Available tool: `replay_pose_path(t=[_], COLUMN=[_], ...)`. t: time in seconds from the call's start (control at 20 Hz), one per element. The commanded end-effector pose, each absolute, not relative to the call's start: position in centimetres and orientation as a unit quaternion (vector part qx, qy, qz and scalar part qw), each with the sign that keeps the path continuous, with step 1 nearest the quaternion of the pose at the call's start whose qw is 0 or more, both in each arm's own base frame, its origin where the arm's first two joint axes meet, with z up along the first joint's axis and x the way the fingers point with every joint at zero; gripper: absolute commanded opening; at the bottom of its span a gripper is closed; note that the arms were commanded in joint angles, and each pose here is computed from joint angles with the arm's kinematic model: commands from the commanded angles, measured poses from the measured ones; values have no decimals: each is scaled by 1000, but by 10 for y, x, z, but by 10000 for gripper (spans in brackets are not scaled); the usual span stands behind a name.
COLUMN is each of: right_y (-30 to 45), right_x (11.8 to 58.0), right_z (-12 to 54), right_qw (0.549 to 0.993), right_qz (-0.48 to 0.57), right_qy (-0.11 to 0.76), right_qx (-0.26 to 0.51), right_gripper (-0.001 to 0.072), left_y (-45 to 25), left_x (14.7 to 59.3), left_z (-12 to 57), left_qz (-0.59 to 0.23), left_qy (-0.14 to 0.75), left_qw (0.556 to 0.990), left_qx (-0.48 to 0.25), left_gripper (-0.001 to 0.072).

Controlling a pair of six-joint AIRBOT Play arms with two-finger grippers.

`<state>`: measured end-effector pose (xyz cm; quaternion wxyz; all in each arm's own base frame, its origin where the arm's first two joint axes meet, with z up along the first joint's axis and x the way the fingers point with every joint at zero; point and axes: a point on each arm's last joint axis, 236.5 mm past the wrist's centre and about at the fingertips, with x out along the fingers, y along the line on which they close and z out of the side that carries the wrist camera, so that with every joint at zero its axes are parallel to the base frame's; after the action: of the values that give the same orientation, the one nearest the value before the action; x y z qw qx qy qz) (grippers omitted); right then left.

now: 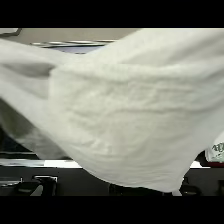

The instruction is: Fold the clothes and pants, and hang the long-sleeved shirts on hangers.

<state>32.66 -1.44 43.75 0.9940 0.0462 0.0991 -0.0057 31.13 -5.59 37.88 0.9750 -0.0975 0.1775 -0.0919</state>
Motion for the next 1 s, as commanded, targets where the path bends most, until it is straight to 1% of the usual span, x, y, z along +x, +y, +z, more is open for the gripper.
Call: replay_pose_path(t=[0.0, 0.05, 0.15, 0.25, 0.3, 0.4, 0.45, 0.5, 0.6, 0.65, 0.7, 0.75, 0.8, 0.85, 0.9, 0.95], right_y=[-25, -27, -12, 16, 36, 70, 83, 91, 94, 88, 76, 58, 32, 5, -24, -46], right_x=[416, 451, 500, 523, 529, 533, 535, 535, 538, 538, 536, 529, 515, 496, 469, 445], right_z=[273, 225, 144, 82, 58, 29, 20, 13, 11, 15, 23, 29, 34, 34, 31, 26], right_qw=[939, 919, 865, 801, 769, 725, 717, 720, 735, 741, 748, 752, 748, 738, 717, 697], right_qz=[-12, -24, -34, -22, -6, 21, 33, 40, 53, 60, 71, 80, 76, 59, 34, 10], right_qy=[332, 367, 425, 475, 498, 528, 537, 541, 536, 535, 536, 543, 558, 579, 612, 642], right_qx=[91, 144, 264, 364, 401, 442, 443, 433, 412, 402, 385, 366, 351, 341, 331, 318], right_gripper=[40, 40, 42, 40, 40, 40, 40, 40, 46, 171, 400, 572, 613, 613, 611, 608], left_y=[-41, -41, -40, -49, -58, -78, -87, -95, -99, -95, -86, -73, -51, -22, 14, 43], left_x=[361, 381, 421, 451, 460, 467, 468, 468, 468, 469, 466, 461, 451, 439, 423, 406], left_z=[214, 177, 119, 72, 50, 19, 8, -1, -9, -8, -3, 3, 10, 15, 17, 16], left_qz=[-34, -25, 10, 13, 9, 1, -5, -9, -10, -11, -24, -42, -52, -46, -26, -14], left_qy=[369, 390, 417, 444, 460, 489, 500, 510, 518, 516, 523, 535, 554, 575, 598, 619], left_qw=[925, 915, 890, 861, 842, 802, 789, 778, 770, 773, 778, 781, 780, 776, 766, 755], left_qx=[-87, -99, -183, -246, -282, -343, -357, -368, -373, -369, -348, -319, -286, -256, -234, -216], left_gripper=[26, 26, 26, 26, 27, 27, 27, 28, 30, 74, 290, 545, 659, 654, 637, 522])
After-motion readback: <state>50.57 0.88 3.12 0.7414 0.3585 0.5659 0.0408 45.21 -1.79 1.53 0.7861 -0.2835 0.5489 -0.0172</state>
